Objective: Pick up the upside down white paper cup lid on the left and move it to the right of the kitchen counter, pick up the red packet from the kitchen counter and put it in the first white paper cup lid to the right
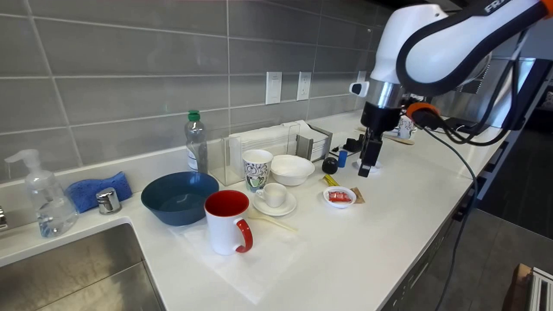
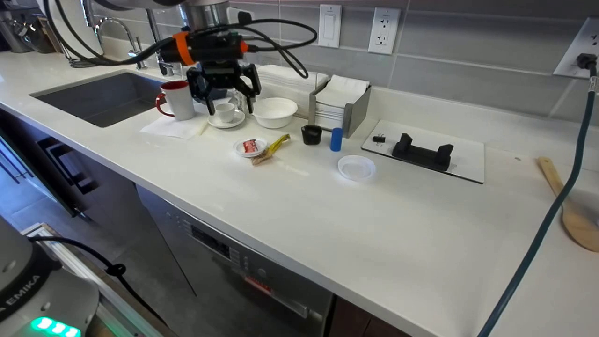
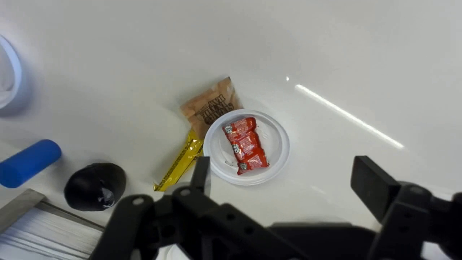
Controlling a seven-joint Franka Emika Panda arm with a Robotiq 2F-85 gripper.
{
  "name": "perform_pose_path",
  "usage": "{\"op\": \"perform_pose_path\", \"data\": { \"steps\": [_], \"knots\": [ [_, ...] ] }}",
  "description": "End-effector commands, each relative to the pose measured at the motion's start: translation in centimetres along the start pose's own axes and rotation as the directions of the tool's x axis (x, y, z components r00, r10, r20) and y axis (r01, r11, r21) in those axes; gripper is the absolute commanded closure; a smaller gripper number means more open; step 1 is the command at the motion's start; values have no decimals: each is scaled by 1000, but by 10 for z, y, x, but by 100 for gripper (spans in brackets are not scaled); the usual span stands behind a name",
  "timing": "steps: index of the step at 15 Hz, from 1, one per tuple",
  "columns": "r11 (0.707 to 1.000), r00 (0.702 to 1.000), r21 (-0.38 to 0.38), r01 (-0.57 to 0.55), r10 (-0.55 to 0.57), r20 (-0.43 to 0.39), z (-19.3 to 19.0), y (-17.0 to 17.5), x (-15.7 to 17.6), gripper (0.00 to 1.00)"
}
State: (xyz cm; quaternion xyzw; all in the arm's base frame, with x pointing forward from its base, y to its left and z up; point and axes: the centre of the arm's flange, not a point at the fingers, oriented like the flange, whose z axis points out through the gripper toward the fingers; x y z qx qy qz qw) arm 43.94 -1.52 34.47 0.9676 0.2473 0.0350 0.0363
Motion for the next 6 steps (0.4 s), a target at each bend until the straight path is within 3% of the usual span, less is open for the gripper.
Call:
{"op": "perform_pose_path", "data": {
  "steps": [1, 2, 3, 6],
  "knots": [
    [993, 993, -41, -108, 106, -45, -56, -12, -48, 0],
    [991, 991, -69, -118, 113, -67, -67, -11, -55, 0],
    [997, 996, -27, -75, 74, -41, -39, -2, -26, 0],
    [993, 992, -51, -102, 98, -79, -61, -5, -42, 0]
  ]
}}
